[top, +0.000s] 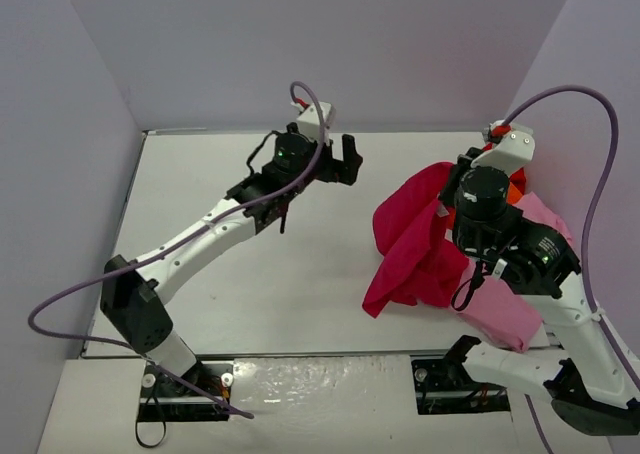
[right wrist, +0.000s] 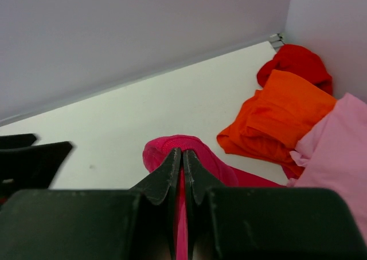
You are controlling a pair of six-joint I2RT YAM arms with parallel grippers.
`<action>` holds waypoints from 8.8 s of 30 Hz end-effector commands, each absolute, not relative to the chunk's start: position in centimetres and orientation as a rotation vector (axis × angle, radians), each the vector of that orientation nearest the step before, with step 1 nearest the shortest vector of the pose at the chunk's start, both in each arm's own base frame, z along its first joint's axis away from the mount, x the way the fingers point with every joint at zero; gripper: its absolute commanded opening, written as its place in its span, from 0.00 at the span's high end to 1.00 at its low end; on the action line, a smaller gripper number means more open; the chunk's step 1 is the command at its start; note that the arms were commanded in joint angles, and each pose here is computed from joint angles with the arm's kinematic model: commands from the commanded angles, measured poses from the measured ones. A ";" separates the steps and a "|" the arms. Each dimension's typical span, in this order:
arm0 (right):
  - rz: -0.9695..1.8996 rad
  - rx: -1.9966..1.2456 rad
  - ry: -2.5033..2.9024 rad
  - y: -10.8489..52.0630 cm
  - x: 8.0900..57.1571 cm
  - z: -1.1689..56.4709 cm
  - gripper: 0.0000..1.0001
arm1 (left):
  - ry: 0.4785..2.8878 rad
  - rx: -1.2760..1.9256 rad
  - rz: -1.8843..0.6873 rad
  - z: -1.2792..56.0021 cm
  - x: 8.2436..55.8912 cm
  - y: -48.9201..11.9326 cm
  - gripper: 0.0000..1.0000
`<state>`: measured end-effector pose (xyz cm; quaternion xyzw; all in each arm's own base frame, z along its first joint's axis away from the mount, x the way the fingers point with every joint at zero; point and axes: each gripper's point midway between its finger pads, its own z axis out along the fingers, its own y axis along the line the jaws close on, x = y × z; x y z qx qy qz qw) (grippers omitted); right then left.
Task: Fold and stack the t-shirts
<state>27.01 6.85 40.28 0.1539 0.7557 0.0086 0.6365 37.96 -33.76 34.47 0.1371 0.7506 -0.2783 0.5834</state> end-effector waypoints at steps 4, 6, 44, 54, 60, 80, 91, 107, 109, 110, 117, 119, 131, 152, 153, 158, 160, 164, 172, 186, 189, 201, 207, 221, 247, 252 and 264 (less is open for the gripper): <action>0.199 0.227 1.861 11.6 34.8 34.5 1.00 | 1.774 0.345 -0.585 38.5 34.8 -29.3 0.03; 0.336 0.195 1.865 14.3 37.6 34.0 1.00 | 1.802 0.306 -0.544 37.6 34.6 -28.1 0.03; 0.369 0.219 1.745 14.8 34.2 40.2 1.00 | 1.860 0.093 -0.530 34.6 31.8 -22.0 0.03; 0.125 0.375 1.909 9.8 31.0 32.9 1.00 | 1.931 0.108 -0.494 31.8 32.0 -22.1 0.03; 0.120 0.396 1.938 9.3 29.9 31.1 1.00 | 2.056 0.114 -0.459 25.8 34.2 -23.2 0.03; 0.043 0.331 1.994 8.6 29.5 28.6 1.00 | 2.431 -0.381 -0.192 14.0 41.4 -12.6 0.03; 0.030 0.315 2.023 8.8 29.8 27.2 1.00 | 2.512 -0.406 -0.263 9.3 45.0 -13.8 0.03; 0.042 0.322 2.046 8.7 29.7 26.2 1.00 | 2.509 -0.492 -0.247 7.0 46.4 -12.3 0.12; 0.041 0.323 2.049 8.7 29.7 26.1 1.00 | 2.499 -0.498 -0.259 6.8 46.6 -12.3 0.21; 0.044 0.323 2.048 8.7 29.6 26.1 1.00 | 2.503 -0.503 -0.258 6.6 46.5 -12.3 0.24; 0.060 0.326 2.050 8.8 29.5 26.1 1.00 | 2.495 -0.515 -0.308 5.3 47.0 -12.9 0.76; 0.065 0.327 2.053 8.9 29.4 26.0 1.00 | 2.499 -0.519 -0.312 4.9 47.1 -12.9 0.87; 0.058 0.337 2.070 8.9 29.4 25.1 1.00 | 2.466 -0.495 -0.315 6.1 46.6 -12.6 1.00; -0.242 0.418 2.150 4.9 28.3 19.1 1.00 | 2.241 -0.424 -0.306 20.6 43.5 -9.6 1.00; -0.278 0.435 2.153 4.4 28.1 18.8 1.00 | 2.249 -0.430 -0.306 20.3 43.4 -9.6 1.00; -0.298 0.508 2.151 3.8 27.4 18.3 0.70 | 2.250 -0.432 -0.334 19.8 43.4 -10.0 1.00; -0.282 0.538 2.131 3.7 27.2 18.8 0.53 | 2.251 -0.430 -0.338 19.8 43.3 -10.1 1.00; -0.148 0.557 2.040 4.9 27.3 22.0 0.47 | 2.249 -0.423 -0.336 19.9 43.3 -10.0 1.00; 0.439 0.142 2.222 19.9 28.6 19.0 0.52 | 2.251 -0.432 -0.362 19.7 42.9 -10.3 1.00; 0.320 -0.191 2.322 29.5 36.7 12.0 0.57 | 2.261 -0.421 -0.372 19.4 41.5 -10.2 1.00; 0.308 -0.200 2.329 29.5 37.3 11.4 0.57 | 2.268 -0.415 -0.376 19.2 41.5 -10.3 1.00; 0.265 -0.174 2.409 27.5 38.5 7.4 0.60 | 2.266 -0.395 -0.388 19.6 41.1 -10.5 1.00; 0.225 -0.156 2.442 26.4 37.6 5.9 0.60 | 2.267 -0.392 -0.393 19.6 41.1 -10.6 1.00; 0.191 -0.144 2.503 25.4 36.4 3.3 0.65 | 2.275 -0.395 -0.403 19.2 41.2 -10.7 1.00; 0.177 -0.109 2.329 23.3 38.0 11.2 1.00 | 2.244 -0.381 -0.427 21.1 40.8 -10.9 1.00; 0.175 -0.071 2.263 21.6 38.5 15.0 1.00 | 2.227 -0.371 -0.426 22.3 40.5 -10.7 1.00; -0.047 0.103 2.000 12.5 38.5 27.2 1.00 | 2.138 -0.367 -0.313 29.0 39.1 -6.7 1.00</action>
